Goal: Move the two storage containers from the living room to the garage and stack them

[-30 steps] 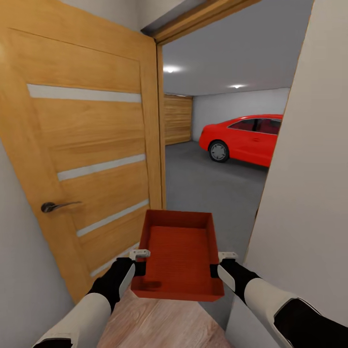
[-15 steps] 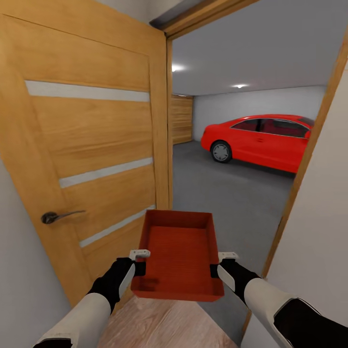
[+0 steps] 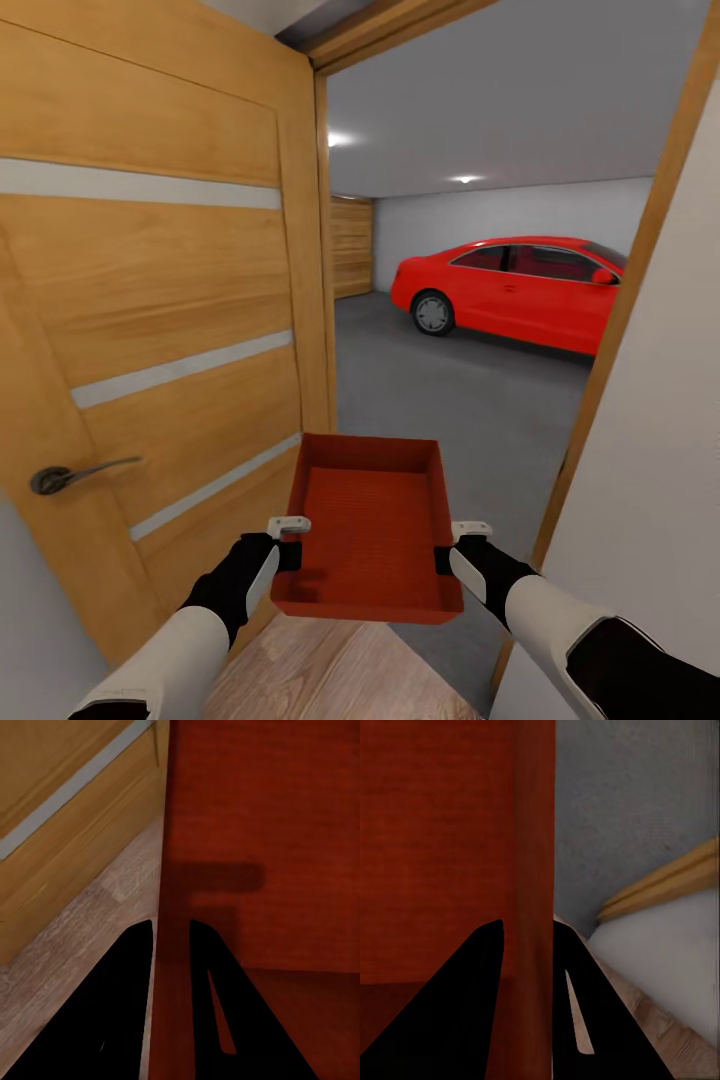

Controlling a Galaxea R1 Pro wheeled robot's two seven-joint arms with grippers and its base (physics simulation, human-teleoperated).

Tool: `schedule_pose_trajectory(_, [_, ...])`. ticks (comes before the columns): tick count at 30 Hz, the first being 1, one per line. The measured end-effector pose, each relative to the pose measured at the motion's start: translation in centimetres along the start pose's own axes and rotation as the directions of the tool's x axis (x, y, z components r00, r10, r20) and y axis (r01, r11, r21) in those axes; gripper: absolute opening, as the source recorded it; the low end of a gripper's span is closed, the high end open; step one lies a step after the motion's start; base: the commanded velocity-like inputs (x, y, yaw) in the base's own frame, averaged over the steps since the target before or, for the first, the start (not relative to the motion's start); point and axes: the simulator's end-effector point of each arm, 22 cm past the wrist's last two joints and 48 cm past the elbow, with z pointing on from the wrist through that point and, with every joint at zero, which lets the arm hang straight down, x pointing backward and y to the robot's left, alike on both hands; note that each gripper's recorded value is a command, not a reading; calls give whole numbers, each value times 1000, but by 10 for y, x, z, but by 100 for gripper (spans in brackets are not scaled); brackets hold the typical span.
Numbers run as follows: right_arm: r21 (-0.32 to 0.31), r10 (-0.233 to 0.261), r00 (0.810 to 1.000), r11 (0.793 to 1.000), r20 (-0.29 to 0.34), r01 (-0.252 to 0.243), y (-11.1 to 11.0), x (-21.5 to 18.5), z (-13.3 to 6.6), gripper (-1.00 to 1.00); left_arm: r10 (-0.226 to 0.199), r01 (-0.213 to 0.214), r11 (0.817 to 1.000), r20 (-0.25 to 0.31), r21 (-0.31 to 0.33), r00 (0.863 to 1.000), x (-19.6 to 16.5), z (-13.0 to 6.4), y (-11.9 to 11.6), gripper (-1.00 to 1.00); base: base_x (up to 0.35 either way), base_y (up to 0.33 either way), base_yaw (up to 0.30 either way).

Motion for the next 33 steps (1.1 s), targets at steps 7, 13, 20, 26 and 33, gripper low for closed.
schedule_pose_trajectory(7, [0, 0, 1000, 1000, 0, 0, 0, 0, 0, -100, 0, 0, 1000, 0, 0, 1000, 0, 0, 0, -100, 0, 0, -243])
schedule_pose_trajectory(13, [0, 0, 1000, 1000, 0, 0, 0, 0, 0, -100, 0, 0, 1000, 0, 0, 1000, 0, 0, 0, -100, 0, 0, -243])
schedule_pose_trajectory(20, [-1, 1, 1000, 1000, 0, -1, 0, 0, 0, -100, 1, -1, 1000, 0, -1, 1000, 0, 0, 0, -100, 33, 17, -227])
schedule_pose_trajectory(26, [-3, 5, 1000, 1000, 0, -5, 0, 0, 0, -100, 3, -3, 1000, 0, -2, 1000, -1, -1, 0, -100, 232, 171, -26])
schedule_pose_trajectory(33, [-3, 5, 1000, 1000, 0, -5, 0, 0, 0, -100, 3, -3, 1000, 0, -2, 1000, -1, -1, 0, -100, 253, 190, -1])
